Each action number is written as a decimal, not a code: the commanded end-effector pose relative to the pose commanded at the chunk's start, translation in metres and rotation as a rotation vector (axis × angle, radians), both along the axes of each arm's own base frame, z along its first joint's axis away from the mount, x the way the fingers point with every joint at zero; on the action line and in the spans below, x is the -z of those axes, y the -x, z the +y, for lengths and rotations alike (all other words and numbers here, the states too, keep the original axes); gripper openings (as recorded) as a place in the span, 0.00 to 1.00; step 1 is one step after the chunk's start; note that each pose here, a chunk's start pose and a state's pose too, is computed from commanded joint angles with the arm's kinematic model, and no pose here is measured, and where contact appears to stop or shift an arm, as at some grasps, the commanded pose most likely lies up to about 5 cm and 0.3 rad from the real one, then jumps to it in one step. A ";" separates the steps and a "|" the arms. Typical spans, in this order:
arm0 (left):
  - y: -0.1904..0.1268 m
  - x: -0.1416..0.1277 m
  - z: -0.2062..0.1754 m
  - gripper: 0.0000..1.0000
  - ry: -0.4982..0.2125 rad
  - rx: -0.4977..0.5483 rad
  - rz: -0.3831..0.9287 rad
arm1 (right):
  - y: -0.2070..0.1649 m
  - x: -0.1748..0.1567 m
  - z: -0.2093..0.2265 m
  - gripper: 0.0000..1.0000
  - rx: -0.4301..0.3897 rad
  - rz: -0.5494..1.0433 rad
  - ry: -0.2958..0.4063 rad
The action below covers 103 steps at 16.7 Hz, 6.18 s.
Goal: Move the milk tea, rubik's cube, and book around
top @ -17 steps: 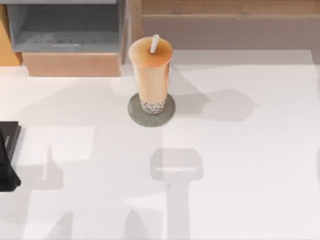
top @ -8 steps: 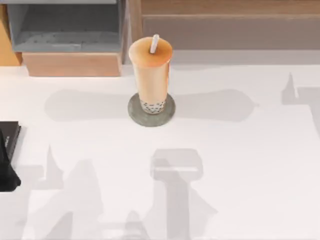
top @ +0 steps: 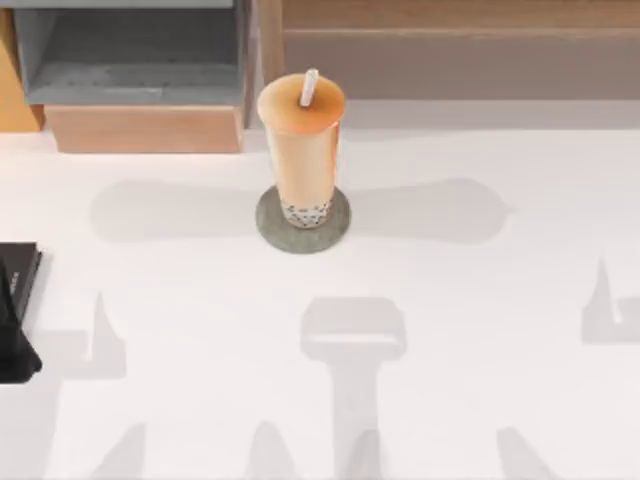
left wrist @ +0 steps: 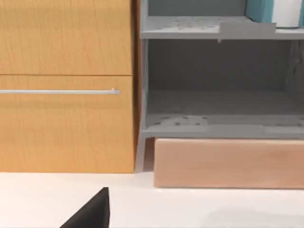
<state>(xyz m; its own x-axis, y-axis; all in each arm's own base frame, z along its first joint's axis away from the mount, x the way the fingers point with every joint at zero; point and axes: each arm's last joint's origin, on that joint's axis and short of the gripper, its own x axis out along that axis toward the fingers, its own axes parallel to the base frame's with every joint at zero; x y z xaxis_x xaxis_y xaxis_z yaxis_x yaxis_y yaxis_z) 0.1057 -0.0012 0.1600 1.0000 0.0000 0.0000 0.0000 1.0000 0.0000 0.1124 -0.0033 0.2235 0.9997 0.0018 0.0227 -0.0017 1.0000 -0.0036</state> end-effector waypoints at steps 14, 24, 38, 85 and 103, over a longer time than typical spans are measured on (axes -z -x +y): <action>0.000 -0.009 0.000 1.00 0.002 -0.001 -0.015 | 0.007 0.063 0.002 1.00 0.002 0.023 -0.004; -0.088 -0.139 -0.022 1.00 0.020 0.015 -0.050 | 0.007 0.063 0.002 1.00 0.002 0.023 -0.004; -0.324 -0.088 -0.121 1.00 0.012 0.017 0.009 | 0.007 0.063 0.002 1.00 0.002 0.023 -0.004; -0.357 -0.088 -0.122 0.00 0.012 0.014 0.004 | 0.007 0.063 0.002 1.00 0.002 0.023 -0.004; -0.347 -0.098 -0.123 0.00 0.013 0.017 0.004 | 0.007 0.063 0.002 1.00 0.002 0.023 -0.004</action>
